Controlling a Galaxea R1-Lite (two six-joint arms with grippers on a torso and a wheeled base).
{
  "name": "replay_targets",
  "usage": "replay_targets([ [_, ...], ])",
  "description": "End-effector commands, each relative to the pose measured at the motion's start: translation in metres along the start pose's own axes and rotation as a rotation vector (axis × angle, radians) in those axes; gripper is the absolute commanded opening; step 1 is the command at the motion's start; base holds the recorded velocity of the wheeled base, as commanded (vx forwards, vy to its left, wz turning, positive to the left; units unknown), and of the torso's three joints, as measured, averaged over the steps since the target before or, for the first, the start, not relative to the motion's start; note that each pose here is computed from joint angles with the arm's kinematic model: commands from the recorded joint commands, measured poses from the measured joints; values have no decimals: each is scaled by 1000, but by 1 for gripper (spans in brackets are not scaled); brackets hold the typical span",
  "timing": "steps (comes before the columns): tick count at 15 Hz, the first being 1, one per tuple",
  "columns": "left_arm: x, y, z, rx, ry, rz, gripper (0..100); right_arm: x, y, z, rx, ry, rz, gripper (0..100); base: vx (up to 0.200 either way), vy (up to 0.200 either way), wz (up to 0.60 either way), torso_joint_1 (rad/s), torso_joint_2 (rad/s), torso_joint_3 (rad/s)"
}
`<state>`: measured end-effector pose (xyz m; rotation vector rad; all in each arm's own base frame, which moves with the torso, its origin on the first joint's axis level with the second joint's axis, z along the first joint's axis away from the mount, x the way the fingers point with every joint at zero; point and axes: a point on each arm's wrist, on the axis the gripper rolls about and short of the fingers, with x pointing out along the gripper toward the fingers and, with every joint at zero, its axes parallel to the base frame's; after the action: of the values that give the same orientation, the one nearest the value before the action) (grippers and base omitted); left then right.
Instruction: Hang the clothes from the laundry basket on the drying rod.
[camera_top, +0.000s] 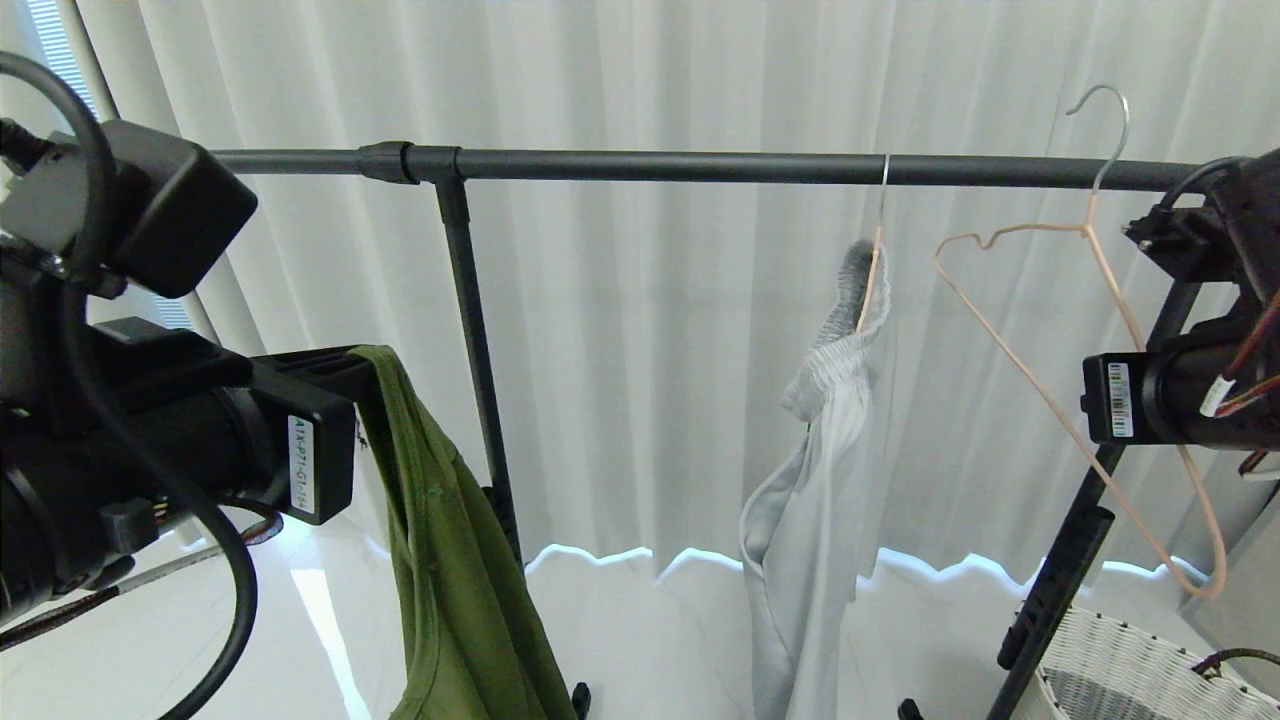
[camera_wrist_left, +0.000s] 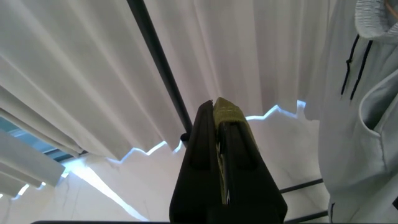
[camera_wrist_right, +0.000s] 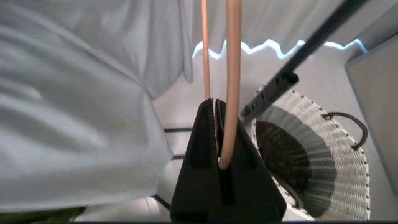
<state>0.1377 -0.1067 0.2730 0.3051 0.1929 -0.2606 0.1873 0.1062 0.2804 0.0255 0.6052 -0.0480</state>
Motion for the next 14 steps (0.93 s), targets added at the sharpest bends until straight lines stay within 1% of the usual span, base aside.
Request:
replay_targets([
  [1,0,0,0,1,1,1,0,-14,-10,-6,10,-19,10,0,-200,0,0,2,2,-2],
  [3,0,0,0,1,1,1,0,-16,-12,-13,-2,-9,15,0,-200,0,0,12,2,2],
  [5,1,-1,-1,3,5,0,0,-20,-8,-23,-32,3,39,0,-200,0,0,-12,-2,10],
  [9,3,-2,-3,9,16,-2,0,-24,0,-29,-72,13,84,0,-200,0,0,-1,4,-1],
  [10,3,-3,-6,13,24,-3,0,-28,4,-33,-93,17,119,0,0,0,0,0,0,0],
  [12,4,-4,-12,23,44,-7,0,-37,14,-51,-173,49,216,0,0,0,0,0,0,0],
  [14,5,-5,-15,27,53,-8,0,-47,21,-69,-254,96,335,0,0,0,0,0,0,0],
])
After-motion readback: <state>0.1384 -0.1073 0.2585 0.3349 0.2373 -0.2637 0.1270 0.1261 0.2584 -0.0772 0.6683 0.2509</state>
